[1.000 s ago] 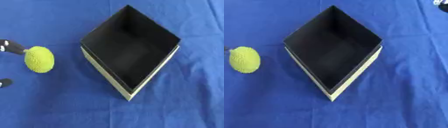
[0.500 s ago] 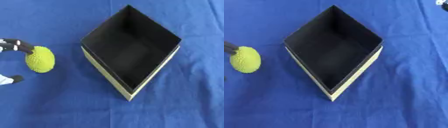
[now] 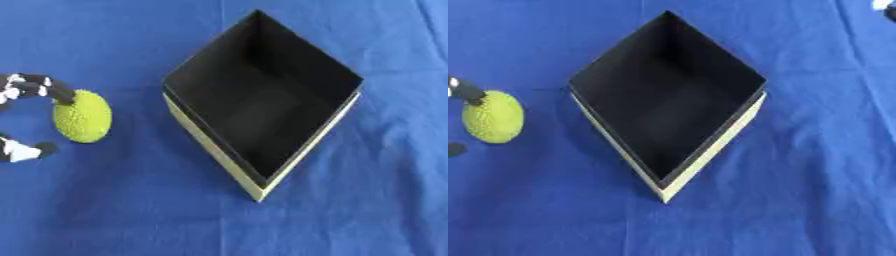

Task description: Pick up objects on the table and place them in the box.

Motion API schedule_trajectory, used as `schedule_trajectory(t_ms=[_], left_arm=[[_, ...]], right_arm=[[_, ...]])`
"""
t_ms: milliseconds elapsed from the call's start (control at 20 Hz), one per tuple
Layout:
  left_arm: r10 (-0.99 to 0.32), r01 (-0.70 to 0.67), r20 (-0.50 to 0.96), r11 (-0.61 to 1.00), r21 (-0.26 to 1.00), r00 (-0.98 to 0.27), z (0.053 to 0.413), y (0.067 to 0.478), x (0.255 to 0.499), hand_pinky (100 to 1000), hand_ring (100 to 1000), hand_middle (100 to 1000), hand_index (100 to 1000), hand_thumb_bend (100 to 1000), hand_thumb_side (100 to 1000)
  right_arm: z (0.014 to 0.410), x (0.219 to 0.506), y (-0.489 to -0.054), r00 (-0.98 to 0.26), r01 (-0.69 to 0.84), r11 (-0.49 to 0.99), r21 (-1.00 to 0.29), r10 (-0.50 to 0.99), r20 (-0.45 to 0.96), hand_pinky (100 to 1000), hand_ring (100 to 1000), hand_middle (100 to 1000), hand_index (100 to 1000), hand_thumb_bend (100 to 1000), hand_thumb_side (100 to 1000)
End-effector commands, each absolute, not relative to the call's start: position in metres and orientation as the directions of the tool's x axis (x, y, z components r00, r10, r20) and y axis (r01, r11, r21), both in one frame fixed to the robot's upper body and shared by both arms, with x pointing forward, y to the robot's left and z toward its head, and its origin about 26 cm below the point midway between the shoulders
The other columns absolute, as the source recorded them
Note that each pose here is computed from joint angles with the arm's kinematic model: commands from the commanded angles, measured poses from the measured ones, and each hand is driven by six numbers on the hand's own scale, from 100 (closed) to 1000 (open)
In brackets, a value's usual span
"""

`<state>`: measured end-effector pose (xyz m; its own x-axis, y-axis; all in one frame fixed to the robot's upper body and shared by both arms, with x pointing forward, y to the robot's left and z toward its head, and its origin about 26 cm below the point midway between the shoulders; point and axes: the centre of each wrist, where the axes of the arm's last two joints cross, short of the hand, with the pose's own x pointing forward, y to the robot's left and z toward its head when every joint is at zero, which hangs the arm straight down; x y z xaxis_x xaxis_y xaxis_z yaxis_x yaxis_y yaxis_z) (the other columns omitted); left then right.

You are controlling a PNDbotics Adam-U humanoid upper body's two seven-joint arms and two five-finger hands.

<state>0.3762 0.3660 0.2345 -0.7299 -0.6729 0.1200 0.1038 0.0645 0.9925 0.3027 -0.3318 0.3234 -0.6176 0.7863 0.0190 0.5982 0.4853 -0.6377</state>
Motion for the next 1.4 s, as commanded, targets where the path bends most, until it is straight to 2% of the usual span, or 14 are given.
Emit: schedule_trajectory(t_ms=[50,250,400,500,600,700,750,800,900,1000,1050,1100,1400], left_arm=[[-0.69,0.031,0.064,0.06,0.998,-0.721,0.249,0.367,0.38,801,812,769,831,427,100],[-0.701,0.008,0.05,0.063,0.998,-0.712,0.247,0.36,0.391,753,764,696,825,430,100],[-0.698,0.007,0.037,0.045,0.999,-0.715,0.244,0.356,0.397,777,789,768,847,449,100],[-0.695,0.006,0.031,0.039,0.999,-0.718,0.243,0.353,0.4,781,794,775,852,435,100],[-0.693,0.007,0.032,0.039,0.999,-0.72,0.242,0.35,0.403,781,793,775,853,441,100],[-0.69,0.008,0.039,0.048,0.999,-0.723,0.241,0.347,0.406,756,770,720,832,421,100],[-0.689,0.012,0.045,0.053,0.999,-0.724,0.24,0.346,0.408,756,770,721,833,415,100],[-0.687,0.016,0.051,0.057,0.998,-0.725,0.239,0.345,0.409,692,712,635,794,390,100],[-0.682,0.021,0.062,0.069,0.997,-0.729,0.238,0.346,0.409,601,603,544,703,365,100],[-0.677,0.012,0.066,0.084,0.996,-0.733,0.238,0.347,0.408,530,532,490,642,345,100],[-0.675,0.002,0.064,0.092,0.996,-0.735,0.239,0.347,0.406,503,505,468,614,261,100],[-0.673,-0.014,0.059,0.102,0.995,-0.737,0.241,0.347,0.405,478,479,446,586,329,100],[-0.673,-0.145,-0.025,0.123,0.982,-0.739,0.258,0.349,0.395,381,381,369,496,316,100]], right_arm=[[0.331,0.3,-0.333,-0.618,0.611,0.479,-0.63,0.786,-0.002,827,814,672,843,100,189],[0.331,0.301,-0.332,-0.623,0.607,0.485,-0.63,0.782,0.002,827,814,669,843,100,206],[0.331,0.301,-0.332,-0.626,0.604,0.489,-0.63,0.78,0.004,827,815,667,844,100,222],[0.331,0.301,-0.332,-0.628,0.602,0.492,-0.628,0.778,0.008,827,816,666,844,100,221],[0.33,0.301,-0.331,-0.63,0.6,0.496,-0.628,0.776,0.011,827,817,664,845,100,246],[0.33,0.302,-0.331,-0.632,0.598,0.498,-0.628,0.775,0.013,827,817,663,845,100,248],[0.33,0.302,-0.331,-0.632,0.598,0.498,-0.628,0.775,0.013,827,817,663,845,100,246],[0.33,0.302,-0.331,-0.632,0.597,0.499,-0.628,0.775,0.014,827,817,662,845,100,248],[0.33,0.302,-0.332,-0.632,0.597,0.499,-0.628,0.775,0.015,827,817,661,845,100,255],[0.33,0.302,-0.332,-0.632,0.596,0.5,-0.628,0.775,0.017,827,817,661,846,100,262],[0.33,0.302,-0.332,-0.632,0.596,0.5,-0.628,0.775,0.018,827,817,661,846,100,265],[0.33,0.302,-0.332,-0.632,0.596,0.501,-0.628,0.775,0.019,827,817,661,846,100,262],[0.329,0.302,-0.332,-0.631,0.595,0.501,-0.628,0.775,0.021,827,816,659,846,100,257]])
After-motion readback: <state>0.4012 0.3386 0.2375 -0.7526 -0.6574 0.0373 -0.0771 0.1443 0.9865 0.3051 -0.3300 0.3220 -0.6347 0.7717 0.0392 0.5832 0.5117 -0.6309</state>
